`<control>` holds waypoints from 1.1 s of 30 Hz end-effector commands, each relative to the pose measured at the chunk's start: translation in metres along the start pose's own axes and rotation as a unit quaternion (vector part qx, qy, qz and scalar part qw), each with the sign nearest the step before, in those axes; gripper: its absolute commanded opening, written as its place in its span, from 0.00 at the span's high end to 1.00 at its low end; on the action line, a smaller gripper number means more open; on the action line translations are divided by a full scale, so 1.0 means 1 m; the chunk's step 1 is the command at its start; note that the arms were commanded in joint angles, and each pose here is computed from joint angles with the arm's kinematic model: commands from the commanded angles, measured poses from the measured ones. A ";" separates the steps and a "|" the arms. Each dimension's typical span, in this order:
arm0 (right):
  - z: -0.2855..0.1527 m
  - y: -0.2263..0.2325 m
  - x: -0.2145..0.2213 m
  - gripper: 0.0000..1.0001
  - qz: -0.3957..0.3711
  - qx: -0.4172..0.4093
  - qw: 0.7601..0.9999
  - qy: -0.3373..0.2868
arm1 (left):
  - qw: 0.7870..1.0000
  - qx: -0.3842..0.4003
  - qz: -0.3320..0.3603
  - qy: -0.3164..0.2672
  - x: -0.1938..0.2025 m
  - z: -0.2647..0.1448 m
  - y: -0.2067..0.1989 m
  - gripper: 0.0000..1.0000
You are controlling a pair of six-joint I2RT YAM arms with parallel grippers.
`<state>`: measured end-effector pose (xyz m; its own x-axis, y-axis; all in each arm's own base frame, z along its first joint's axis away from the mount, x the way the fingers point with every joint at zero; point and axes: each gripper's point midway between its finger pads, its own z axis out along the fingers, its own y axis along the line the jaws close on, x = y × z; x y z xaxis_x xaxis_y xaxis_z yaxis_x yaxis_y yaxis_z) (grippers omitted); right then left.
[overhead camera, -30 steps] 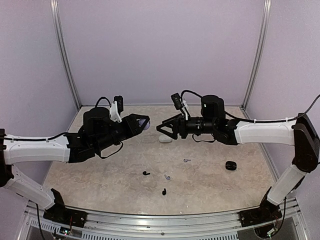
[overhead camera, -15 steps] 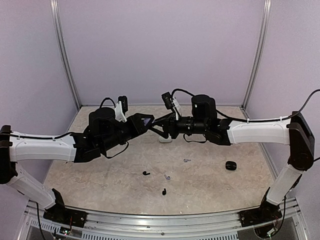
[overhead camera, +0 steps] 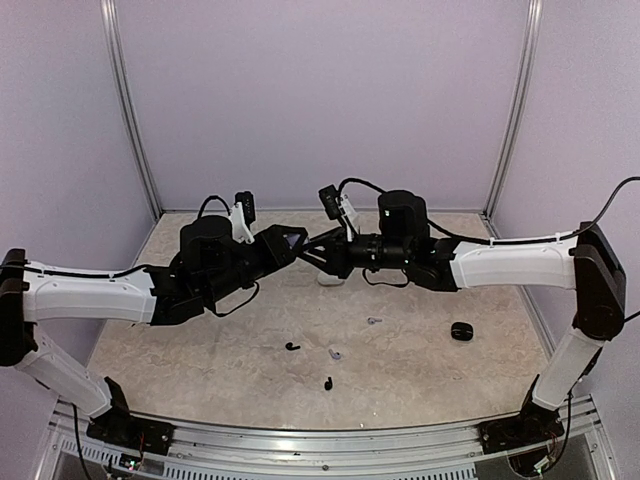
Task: Insert the wireless bluetooth earbuds into the charging case
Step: Pass from the left arm to the right, then pass from the right arm to the left
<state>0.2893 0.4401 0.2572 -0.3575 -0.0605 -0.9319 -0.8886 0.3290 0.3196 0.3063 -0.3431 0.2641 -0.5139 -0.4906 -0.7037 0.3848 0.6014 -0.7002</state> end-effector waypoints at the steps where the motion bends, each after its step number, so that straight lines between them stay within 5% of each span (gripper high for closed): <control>1: -0.002 -0.002 -0.009 0.86 -0.030 0.017 0.999 -0.014 | 0.999 0.045 0.000 0.005 -0.002 -0.006 -0.028 0.40; 12: -0.032 0.000 -0.002 0.92 -0.160 0.039 0.986 0.004 | 0.998 0.050 0.022 0.022 -0.020 -0.039 -0.016 0.02; 18: -0.057 0.013 0.000 0.90 -0.296 0.035 0.955 0.010 | 0.985 0.125 0.066 0.098 -0.018 -0.069 -0.011 0.01; 26: -0.075 0.045 0.007 0.90 -0.451 0.052 0.891 0.025 | 0.935 0.249 0.110 0.226 0.017 -0.101 -0.042 0.04; 33: -0.078 0.065 0.023 0.91 -0.521 0.079 0.849 0.043 | 0.910 0.287 0.168 0.246 0.049 -0.102 -0.080 0.04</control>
<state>0.2058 0.3934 0.2783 0.5039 -0.3741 -0.7786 -0.7784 0.1941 -0.5970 0.1883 -0.3341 0.2826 -0.6037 0.0403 -0.7962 0.7802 0.2350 -0.5797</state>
